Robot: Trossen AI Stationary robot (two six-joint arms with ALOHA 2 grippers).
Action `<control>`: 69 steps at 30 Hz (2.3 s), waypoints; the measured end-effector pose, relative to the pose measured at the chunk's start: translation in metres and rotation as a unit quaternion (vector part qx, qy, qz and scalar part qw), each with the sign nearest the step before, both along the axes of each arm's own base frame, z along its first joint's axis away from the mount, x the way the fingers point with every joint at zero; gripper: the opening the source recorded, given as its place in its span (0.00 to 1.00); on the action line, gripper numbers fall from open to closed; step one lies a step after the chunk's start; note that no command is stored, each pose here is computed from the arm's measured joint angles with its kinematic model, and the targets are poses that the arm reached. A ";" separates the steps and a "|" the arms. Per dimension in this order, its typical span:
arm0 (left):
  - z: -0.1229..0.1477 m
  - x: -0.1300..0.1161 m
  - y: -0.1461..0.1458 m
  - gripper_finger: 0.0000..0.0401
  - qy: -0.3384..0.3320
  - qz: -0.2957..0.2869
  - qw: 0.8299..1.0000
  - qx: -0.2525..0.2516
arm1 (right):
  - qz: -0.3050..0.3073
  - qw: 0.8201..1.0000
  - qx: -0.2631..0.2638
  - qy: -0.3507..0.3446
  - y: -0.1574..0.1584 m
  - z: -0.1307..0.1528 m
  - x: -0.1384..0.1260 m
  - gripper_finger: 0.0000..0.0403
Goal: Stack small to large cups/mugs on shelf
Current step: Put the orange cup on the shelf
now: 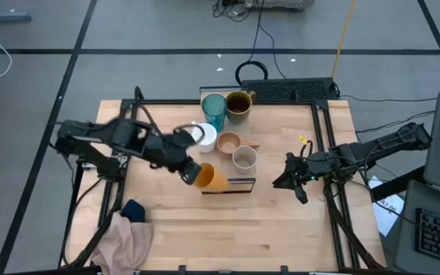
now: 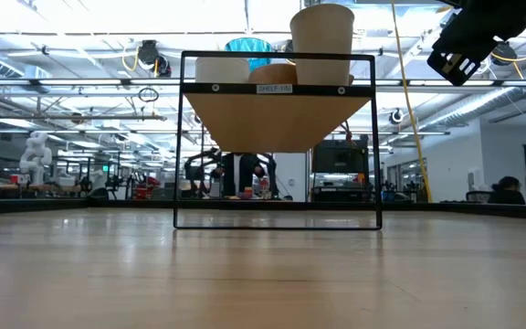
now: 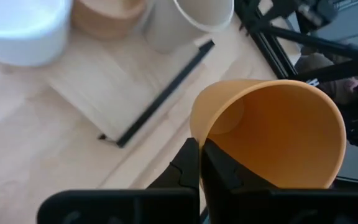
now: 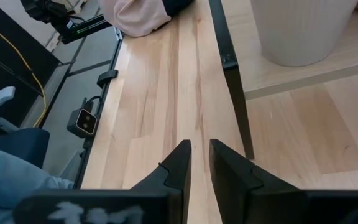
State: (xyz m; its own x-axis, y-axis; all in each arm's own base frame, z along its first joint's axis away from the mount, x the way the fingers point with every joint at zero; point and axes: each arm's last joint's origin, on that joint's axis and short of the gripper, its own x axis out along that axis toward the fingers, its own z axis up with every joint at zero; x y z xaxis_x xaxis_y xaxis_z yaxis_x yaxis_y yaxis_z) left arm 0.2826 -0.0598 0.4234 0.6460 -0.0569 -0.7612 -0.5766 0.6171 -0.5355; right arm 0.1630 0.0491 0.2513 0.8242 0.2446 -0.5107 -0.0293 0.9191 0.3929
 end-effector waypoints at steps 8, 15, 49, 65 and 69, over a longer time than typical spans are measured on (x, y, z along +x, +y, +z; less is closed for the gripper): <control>0.017 -0.018 0.036 0.00 0.049 0.028 0.998 0.019 | -0.004 1.000 -0.008 -0.015 0.000 0.002 0.001 0.12; 0.013 -0.013 0.055 0.00 0.061 0.052 0.996 0.024 | -0.009 0.999 -0.003 -0.031 0.000 0.005 0.003 0.12; -0.027 0.027 0.072 0.00 0.179 0.048 0.983 -0.005 | -0.041 0.999 -0.014 -0.030 -0.008 0.004 0.005 0.12; -0.043 0.044 0.069 0.00 0.199 0.034 0.979 0.006 | -0.041 0.999 -0.013 -0.029 -0.008 0.004 0.005 0.12; -0.043 0.044 0.069 0.00 0.198 0.036 0.979 0.005 | -0.041 0.999 -0.014 -0.029 -0.008 0.004 0.005 0.12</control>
State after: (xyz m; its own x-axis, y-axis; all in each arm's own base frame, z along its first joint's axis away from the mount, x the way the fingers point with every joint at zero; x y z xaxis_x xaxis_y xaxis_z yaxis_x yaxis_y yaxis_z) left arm 0.3268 0.0094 0.3801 0.3012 -0.0143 -0.9535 -0.7800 0.5715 -0.2550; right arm 0.1678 0.0409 0.2550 0.8691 0.1618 -0.4674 0.0246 0.9297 0.3675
